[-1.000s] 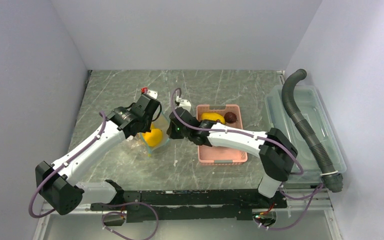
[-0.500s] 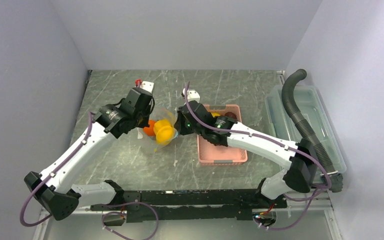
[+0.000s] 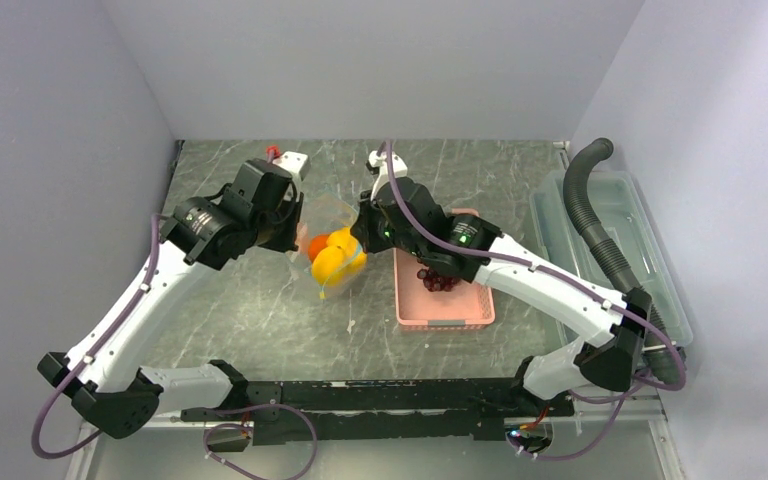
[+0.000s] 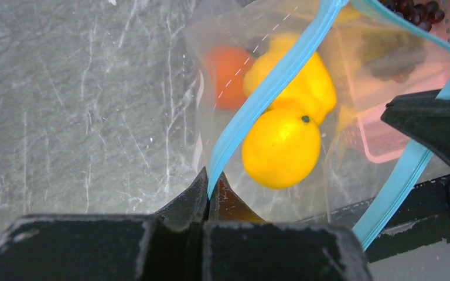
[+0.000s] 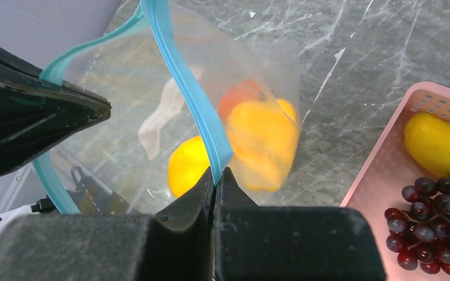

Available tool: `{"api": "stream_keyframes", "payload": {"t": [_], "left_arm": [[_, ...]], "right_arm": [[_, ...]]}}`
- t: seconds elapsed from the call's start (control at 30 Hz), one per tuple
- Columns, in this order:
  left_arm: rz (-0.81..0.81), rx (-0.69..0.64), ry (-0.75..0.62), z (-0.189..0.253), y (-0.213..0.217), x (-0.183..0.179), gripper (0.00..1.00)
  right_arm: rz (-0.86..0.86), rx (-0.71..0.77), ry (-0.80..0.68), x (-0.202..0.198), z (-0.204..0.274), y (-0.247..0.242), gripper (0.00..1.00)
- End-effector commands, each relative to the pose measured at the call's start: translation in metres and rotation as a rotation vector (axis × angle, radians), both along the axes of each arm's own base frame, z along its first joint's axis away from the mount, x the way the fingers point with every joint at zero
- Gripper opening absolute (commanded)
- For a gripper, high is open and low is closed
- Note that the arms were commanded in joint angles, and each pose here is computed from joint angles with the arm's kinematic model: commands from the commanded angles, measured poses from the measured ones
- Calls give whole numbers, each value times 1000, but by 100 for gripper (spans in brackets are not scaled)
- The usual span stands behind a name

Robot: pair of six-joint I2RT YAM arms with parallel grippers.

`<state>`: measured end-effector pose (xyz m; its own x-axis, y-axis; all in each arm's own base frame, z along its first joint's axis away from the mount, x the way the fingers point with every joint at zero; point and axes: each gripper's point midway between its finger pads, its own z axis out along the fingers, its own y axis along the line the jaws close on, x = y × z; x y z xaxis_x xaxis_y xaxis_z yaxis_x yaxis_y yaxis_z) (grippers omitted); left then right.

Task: Place the food in the zip-top bag and seal the zipper
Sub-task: Adjust the zipper food storage bag at the center of the board.

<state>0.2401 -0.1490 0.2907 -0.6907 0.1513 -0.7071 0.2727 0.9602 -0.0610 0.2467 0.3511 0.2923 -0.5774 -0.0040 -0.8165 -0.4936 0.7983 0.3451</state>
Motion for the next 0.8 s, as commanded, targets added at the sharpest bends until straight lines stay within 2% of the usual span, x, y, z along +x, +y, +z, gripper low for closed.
{"api": "stream_keyframes", "payload": {"t": [0.0,0.13,0.23,0.33,0.43,0.77], "left_arm": [[-28,-38,36,-9,-9,-7,1],[28,-41,109,-57,-14,-4,4],[115,24,205,-112,-10,-1,0],[174,88,276,-141,-3,-3,0],[159,57,235,-126,-7,1,0],[108,-65,-30,-1,-3,12,2]], "right_arm": [[9,-4,-21,1,10,-2,0],[4,-84,72,6,-59,11,0],[-12,-172,162,9,-116,15,0],[-14,-215,194,8,-133,15,0],[-22,-179,147,10,-110,11,0],[-76,-31,-43,11,7,-19,0]]}}
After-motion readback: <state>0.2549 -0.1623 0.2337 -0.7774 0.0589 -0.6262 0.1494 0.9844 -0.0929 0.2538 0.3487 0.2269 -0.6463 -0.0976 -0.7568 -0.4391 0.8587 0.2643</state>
